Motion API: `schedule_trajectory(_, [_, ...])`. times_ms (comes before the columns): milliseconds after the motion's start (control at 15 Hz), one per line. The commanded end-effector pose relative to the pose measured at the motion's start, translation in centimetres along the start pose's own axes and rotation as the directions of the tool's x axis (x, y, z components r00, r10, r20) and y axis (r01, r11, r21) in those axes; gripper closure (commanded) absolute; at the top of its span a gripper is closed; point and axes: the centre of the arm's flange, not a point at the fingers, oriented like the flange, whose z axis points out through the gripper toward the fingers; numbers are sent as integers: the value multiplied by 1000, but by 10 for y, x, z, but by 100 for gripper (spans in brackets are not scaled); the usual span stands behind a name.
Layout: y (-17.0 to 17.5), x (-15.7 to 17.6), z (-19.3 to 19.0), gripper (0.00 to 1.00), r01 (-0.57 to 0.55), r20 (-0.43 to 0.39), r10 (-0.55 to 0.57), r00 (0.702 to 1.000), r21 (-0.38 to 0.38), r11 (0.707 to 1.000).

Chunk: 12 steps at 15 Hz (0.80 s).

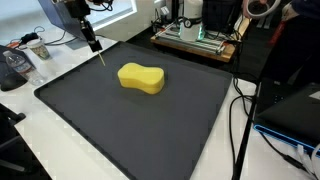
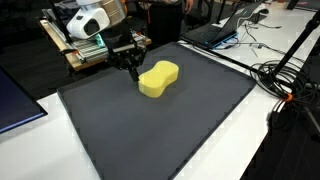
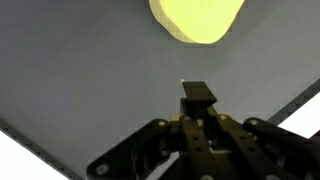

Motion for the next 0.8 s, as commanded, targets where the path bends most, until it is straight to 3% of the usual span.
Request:
schedule_trajectory(0, [-27,40,-3,97,86,41,-87,995,47,995])
schedule_trajectory(467, [-115,30,-7,97,230,88,-224,971,-56,972])
schedule_trajectory(733, [-160,5,-5,97,303,62,-296,953,-182,936])
